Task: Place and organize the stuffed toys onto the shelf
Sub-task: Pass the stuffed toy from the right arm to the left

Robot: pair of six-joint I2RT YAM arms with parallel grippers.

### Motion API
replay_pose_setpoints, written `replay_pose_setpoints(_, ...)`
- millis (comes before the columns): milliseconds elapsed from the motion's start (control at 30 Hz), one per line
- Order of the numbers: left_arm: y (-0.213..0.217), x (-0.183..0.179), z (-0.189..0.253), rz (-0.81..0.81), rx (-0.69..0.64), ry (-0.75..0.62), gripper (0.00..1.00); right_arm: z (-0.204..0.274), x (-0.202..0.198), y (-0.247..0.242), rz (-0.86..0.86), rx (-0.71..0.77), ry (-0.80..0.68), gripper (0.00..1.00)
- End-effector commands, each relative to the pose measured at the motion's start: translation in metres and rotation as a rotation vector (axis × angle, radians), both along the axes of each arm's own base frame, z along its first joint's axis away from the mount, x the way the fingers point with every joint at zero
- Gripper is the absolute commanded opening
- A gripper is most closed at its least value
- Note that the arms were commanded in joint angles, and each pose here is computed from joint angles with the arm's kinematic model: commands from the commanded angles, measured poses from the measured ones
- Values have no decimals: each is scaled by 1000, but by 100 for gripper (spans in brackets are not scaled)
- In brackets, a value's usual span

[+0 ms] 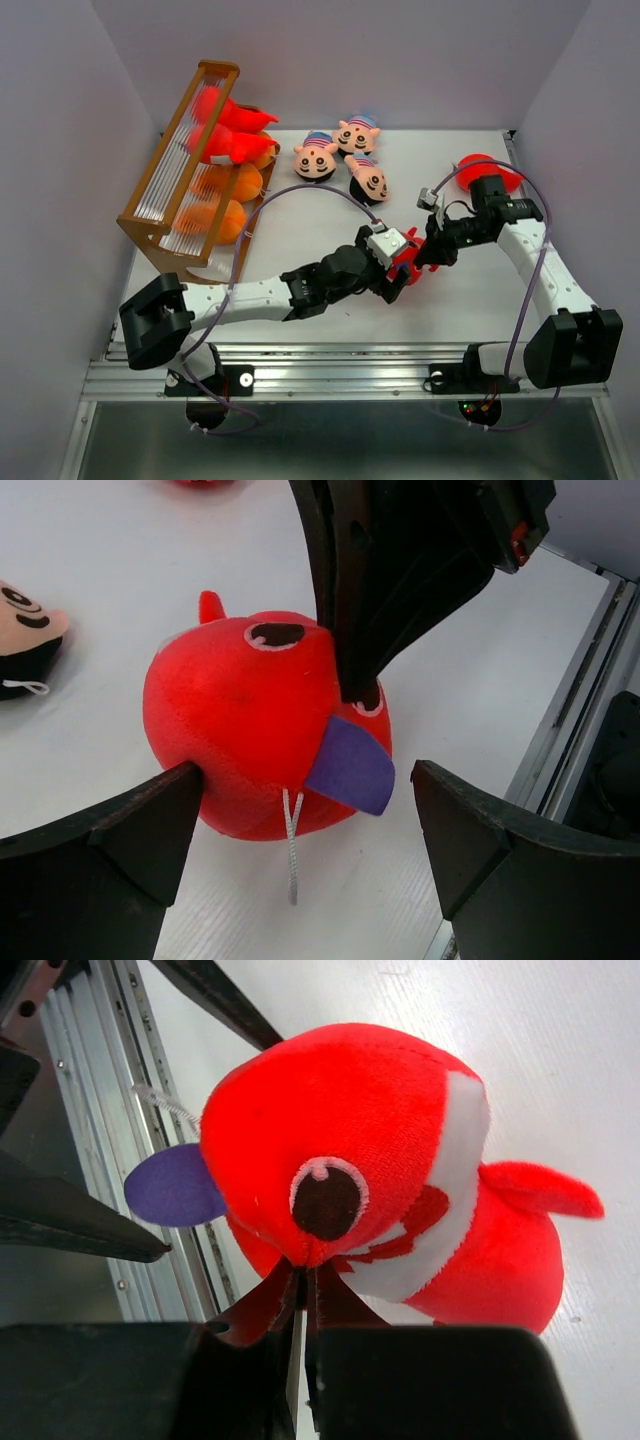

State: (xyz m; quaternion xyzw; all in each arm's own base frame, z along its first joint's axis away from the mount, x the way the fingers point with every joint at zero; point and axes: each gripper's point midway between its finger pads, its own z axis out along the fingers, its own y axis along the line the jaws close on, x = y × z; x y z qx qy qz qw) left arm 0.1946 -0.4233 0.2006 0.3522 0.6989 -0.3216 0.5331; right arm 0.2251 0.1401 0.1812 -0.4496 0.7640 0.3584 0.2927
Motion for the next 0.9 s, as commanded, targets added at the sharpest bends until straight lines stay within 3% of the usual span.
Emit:
replay_pose_setpoints(0,-12,8,34,22,-87,-44,94,26,-17,16,86,114,-37,4)
replay_pose_setpoints(267,-9,24,34,68,-95,-27,75,39,-19,21,108,153,-45,4)
replay_pose_setpoints(333,-8,29,40,63,-113,-21,64,45,-17,23,110,170,-48,5)
replay_pose_setpoints(400,-8,33,46,54,-131,-9,45,51,-16,25,114,191,-46,5)
replay_pose_setpoints(500,-9,37,52,30,-148,1,33,55,-14,27,111,209,-38,5)
replay_pose_setpoints(600,-10,35,54,-3,-167,27,8,59,-7,28,104,213,-42,5)
replay_pose_setpoints(767,-6,36,50,-40,-178,86,0,64,2,29,91,219,-54,8)
replay_pose_setpoints(867,-1,38,45,-70,-182,129,0,66,6,29,81,217,-60,11)
